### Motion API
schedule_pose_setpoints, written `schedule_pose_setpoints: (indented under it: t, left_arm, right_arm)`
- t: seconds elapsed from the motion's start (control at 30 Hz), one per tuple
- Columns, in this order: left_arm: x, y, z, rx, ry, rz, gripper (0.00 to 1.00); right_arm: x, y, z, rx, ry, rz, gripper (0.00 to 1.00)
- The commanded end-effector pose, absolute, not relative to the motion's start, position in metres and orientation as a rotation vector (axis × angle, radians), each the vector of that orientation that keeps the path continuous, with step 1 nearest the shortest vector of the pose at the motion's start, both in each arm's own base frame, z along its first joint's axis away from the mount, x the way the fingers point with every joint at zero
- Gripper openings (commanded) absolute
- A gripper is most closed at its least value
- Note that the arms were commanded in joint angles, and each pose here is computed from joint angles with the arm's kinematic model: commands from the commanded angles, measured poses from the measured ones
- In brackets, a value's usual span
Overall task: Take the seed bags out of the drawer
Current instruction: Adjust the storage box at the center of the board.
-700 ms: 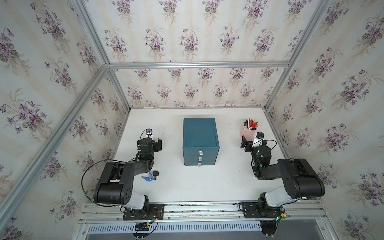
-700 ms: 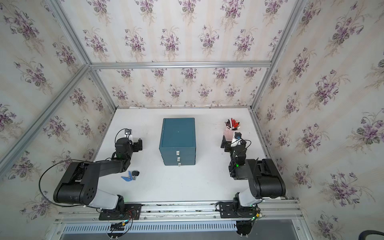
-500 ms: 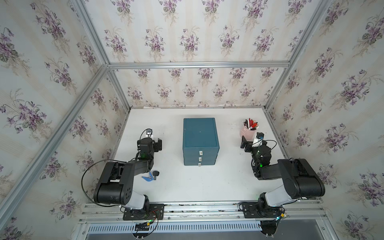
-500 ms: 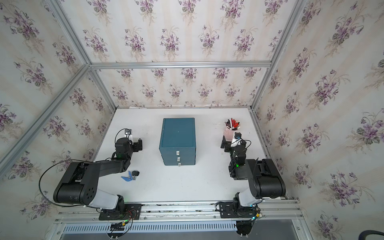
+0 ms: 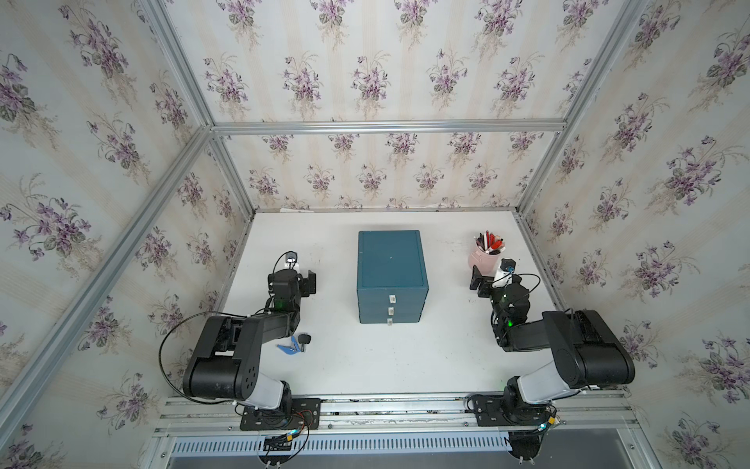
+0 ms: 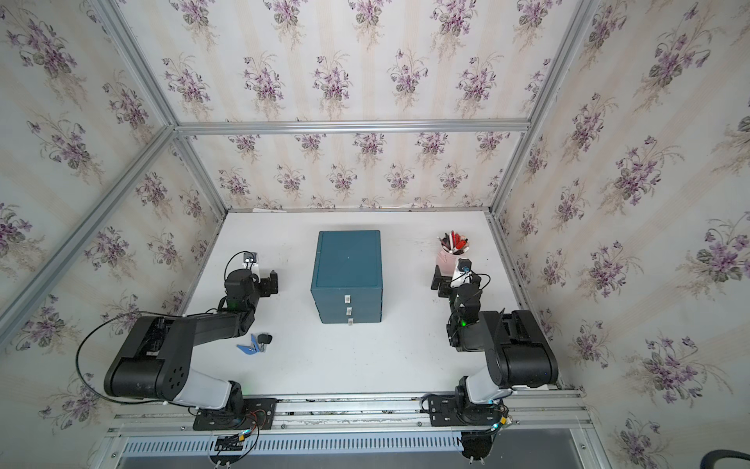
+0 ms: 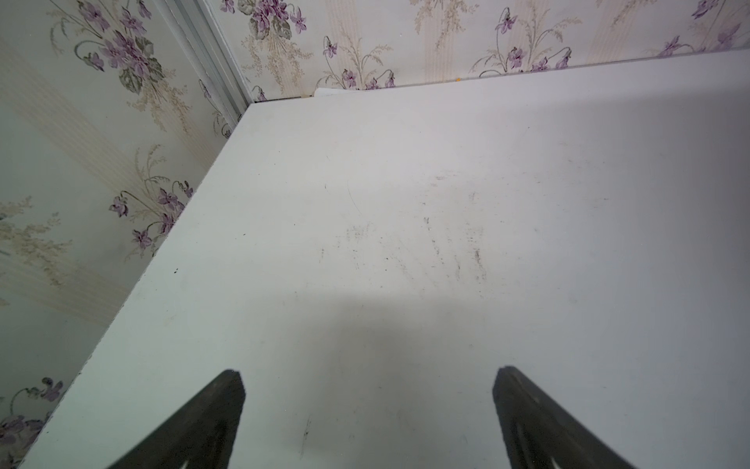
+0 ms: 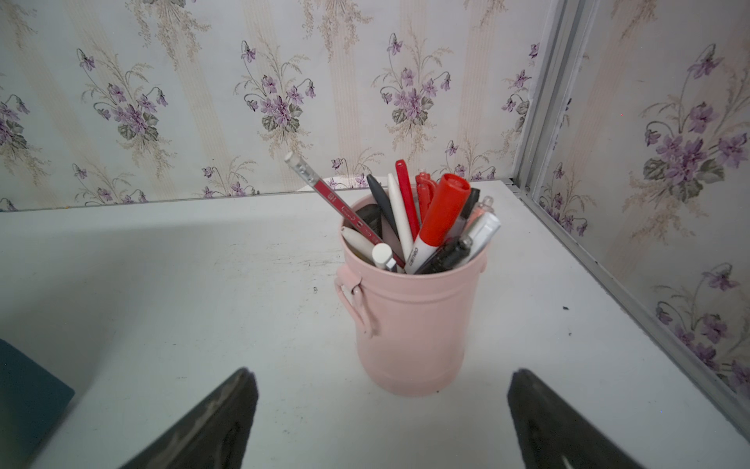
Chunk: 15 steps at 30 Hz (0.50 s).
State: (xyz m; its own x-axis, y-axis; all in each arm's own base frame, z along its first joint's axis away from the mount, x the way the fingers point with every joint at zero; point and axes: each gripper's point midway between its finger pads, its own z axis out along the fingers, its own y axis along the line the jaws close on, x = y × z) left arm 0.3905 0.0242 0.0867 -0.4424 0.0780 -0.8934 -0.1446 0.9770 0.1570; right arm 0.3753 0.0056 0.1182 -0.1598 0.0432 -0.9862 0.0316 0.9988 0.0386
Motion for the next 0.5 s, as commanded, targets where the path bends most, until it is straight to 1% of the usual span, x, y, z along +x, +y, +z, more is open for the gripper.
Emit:
schedule_pose_setpoints:
  t: [0.0, 0.07, 0.1, 0.17, 0.2, 0.23, 0.27, 0.3, 0.33, 0.37, 0.43, 0.47]
  left_arm:
    - [0.394, 0.028, 0.101, -0.075, 1.974, 0.273, 1.0]
    - [0.393, 0.037, 0.118, -0.109, 2.087, 0.332, 1.0]
    - [0.392, 0.043, 0.131, -0.131, 2.129, 0.377, 1.0]
    - [0.382, 0.058, 0.151, -0.294, 2.153, 0.493, 1.0]
    - [0.377, 0.057, 0.168, -0.373, 2.16, 0.484, 1.0]
    - [0.367, 0.055, 0.182, -0.47, 2.168, 0.454, 0.99]
    - [0.357, 0.049, 0.191, -0.551, 2.177, 0.385, 0.99]
    - [0.351, 0.032, 0.201, -0.574, 2.186, 0.246, 0.98]
    - [0.344, 0.01, 0.208, -0.559, 2.195, 0.103, 0.98]
    - [0.336, -0.009, 0.217, -0.529, 2.197, 0.014, 0.98]
    - [0.315, -0.059, 0.237, -0.348, 2.199, -0.12, 0.98]
    - [0.304, -0.08, 0.244, -0.26, 2.207, -0.174, 0.98]
  right_arm:
    - [0.38, -0.019, 0.136, 0.217, 1.746, -0.09, 1.0]
    - [0.39, -0.036, 0.168, 0.386, 1.79, -0.116, 1.0]
    - [0.394, -0.033, 0.186, 0.435, 1.828, -0.074, 1.0]
    - [0.399, -0.022, 0.212, 0.485, 1.861, 0.041, 1.0]
    - [0.391, -0.033, 0.209, 0.647, 1.851, 0.05, 1.0]
    - [0.374, -0.048, 0.189, 0.891, 1.875, 0.077, 1.0]
    - [0.373, -0.046, 0.183, 0.922, 1.934, 0.173, 0.97]
    - [0.373, -0.033, 0.179, 0.888, 2.008, 0.273, 0.89]
    - [0.364, -0.024, 0.178, 0.881, 2.07, 0.276, 0.84]
    - [0.356, -0.014, 0.181, 0.858, 2.111, 0.266, 0.82]
    - [0.332, 0.01, 0.2, 0.743, 2.178, 0.205, 0.78]
    - [0.32, 0.022, 0.213, 0.685, 2.193, 0.201, 0.74]
